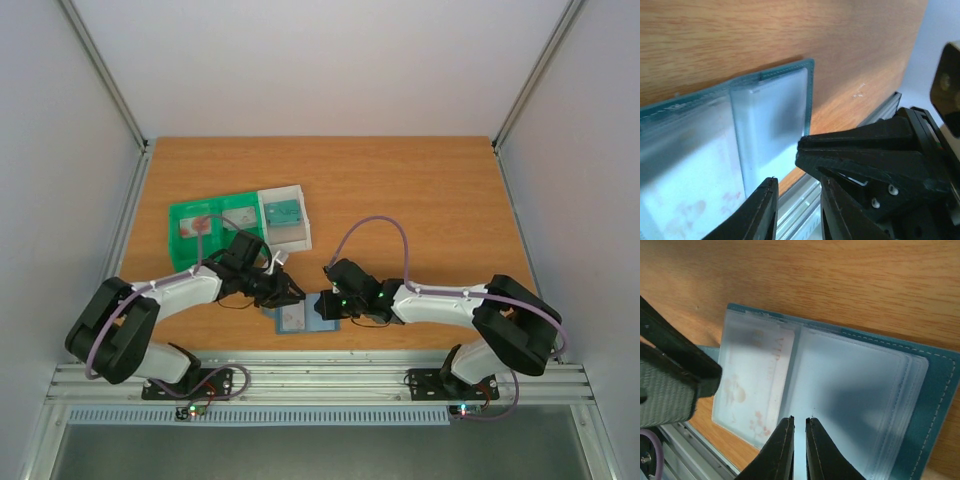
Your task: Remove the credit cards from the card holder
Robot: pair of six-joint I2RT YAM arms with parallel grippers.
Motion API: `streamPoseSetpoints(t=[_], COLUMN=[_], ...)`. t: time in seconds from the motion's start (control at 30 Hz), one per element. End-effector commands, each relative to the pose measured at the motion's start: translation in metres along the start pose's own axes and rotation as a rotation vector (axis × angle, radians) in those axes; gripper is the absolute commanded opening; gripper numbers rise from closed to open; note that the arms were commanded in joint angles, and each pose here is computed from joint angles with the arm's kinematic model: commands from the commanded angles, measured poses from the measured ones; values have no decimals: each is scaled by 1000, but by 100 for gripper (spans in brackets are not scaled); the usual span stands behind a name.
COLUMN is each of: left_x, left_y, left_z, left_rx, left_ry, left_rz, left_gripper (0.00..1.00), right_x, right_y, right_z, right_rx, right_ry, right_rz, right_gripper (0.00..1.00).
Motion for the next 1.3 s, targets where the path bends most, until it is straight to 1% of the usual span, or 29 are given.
streamPoseSetpoints(t=[0.0, 0.13, 0.33, 0.6, 0.7, 0.97, 1.27], left_x=[-7, -7, -7, -10, -10, -11, -14], left_y=[-10, -2, 15, 24, 27, 32, 31], left_z=[-11, -17, -14, -11, -12, -10, -11], left_rx=[-75, -158, -184, -231, -265, -290, -296], left_ry=[-102, -124, -118, -118, -124, -126, -144], left_rz=[56, 66, 51, 44, 50, 42, 56], left_gripper=[26, 31, 38, 45, 46, 48, 49], right_x=[-2, -4, -10, -7, -3, 1, 2], right_y=[3, 8, 15, 9, 3, 0, -2], right_z=[-5, -4, 7, 23, 26, 27, 28], right_rx=[-27, -70, -108, -86, -69, -53, -40], right_ry=[-14, -13, 0, 27, 35, 44, 53], right_rz=[20, 34, 56, 72, 78, 98, 99], right_gripper=[9, 9, 9, 9, 9, 9, 9])
Point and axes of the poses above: each gripper's point midway between its finger pads, its own z axis out along the fingers, its own y axis along the line the jaws close on, x = y × z, the point moved 8 cm from there along -z, back along the fingers, and after that the axes turned 6 degrees about -z, right-handed, at the moved point
